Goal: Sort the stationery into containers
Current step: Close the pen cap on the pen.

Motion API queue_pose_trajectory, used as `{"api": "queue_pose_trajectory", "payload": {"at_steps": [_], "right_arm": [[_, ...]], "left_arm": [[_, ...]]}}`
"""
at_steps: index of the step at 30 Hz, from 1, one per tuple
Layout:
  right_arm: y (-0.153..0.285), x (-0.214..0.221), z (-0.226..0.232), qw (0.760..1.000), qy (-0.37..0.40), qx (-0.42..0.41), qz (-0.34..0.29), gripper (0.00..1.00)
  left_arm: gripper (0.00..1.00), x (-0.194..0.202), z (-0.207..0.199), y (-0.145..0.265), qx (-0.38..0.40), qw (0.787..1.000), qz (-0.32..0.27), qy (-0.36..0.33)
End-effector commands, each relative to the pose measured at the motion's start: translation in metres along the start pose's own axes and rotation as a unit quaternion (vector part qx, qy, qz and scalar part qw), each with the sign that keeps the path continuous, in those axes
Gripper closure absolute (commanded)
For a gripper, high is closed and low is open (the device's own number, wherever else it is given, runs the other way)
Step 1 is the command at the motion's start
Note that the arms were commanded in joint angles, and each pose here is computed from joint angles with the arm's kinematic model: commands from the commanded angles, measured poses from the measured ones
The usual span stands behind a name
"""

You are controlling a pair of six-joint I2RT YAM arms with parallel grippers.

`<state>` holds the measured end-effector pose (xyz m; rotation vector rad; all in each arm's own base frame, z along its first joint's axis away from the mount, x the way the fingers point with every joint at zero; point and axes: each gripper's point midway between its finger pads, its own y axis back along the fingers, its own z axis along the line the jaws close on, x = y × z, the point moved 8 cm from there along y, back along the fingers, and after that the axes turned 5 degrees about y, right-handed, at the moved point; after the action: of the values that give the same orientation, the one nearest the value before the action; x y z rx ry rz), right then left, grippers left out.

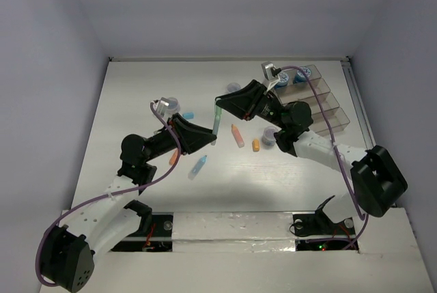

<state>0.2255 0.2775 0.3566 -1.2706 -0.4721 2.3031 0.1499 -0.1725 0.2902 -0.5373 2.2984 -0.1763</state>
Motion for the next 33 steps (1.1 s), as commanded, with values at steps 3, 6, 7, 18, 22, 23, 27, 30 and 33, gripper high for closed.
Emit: {"api": "queue_pose_trajectory", "payload": {"at_steps": [3, 6, 7, 18, 22, 23, 27, 30, 33], "right_arm": [[0.0, 0.0, 0.01, 0.999, -0.001, -0.037, -0.013, 0.87], [-0.002, 0.006, 0.014, 0.999, -0.01, -0.052, -0.011, 0.87], [-0.002, 0.007, 0.013, 0.998, -0.01, -0.054, -0.013, 0.86], [-0.006, 0.015, 0.033, 0.994, -0.029, -0.1, -0.039, 0.86], [-0.004, 0.018, 0.036, 0.994, -0.029, -0.099, -0.036, 0.86], [-0.004, 0.018, 0.037, 0.994, -0.028, -0.098, -0.034, 0.86], [-0.008, 0.031, 0.037, 0.997, -0.035, -0.074, 0.008, 0.9], [-0.008, 0.041, 0.037, 0.997, -0.03, -0.053, 0.037, 0.93], [-0.006, 0.052, 0.036, 0.998, -0.026, -0.031, 0.055, 1.0]], "left_arm": [[1.0, -0.023, -0.034, -0.005, 0.066, 0.994, -0.037, -0.077], [1.0, -0.025, -0.037, -0.006, 0.071, 0.993, -0.041, -0.083], [1.0, -0.026, -0.037, -0.006, 0.072, 0.993, -0.045, -0.082], [1.0, -0.037, -0.054, -0.004, 0.097, 0.984, -0.088, -0.118], [1.0, -0.044, -0.065, -0.005, 0.104, 0.981, -0.098, -0.134], [1.0, -0.046, -0.067, -0.005, 0.106, 0.98, -0.099, -0.136], [1.0, -0.05, -0.074, -0.005, 0.105, 0.979, -0.101, -0.141], [1.0, -0.053, -0.08, -0.005, 0.106, 0.979, -0.102, -0.145], [1.0, -0.061, -0.091, -0.006, 0.11, 0.976, -0.109, -0.151]]}}
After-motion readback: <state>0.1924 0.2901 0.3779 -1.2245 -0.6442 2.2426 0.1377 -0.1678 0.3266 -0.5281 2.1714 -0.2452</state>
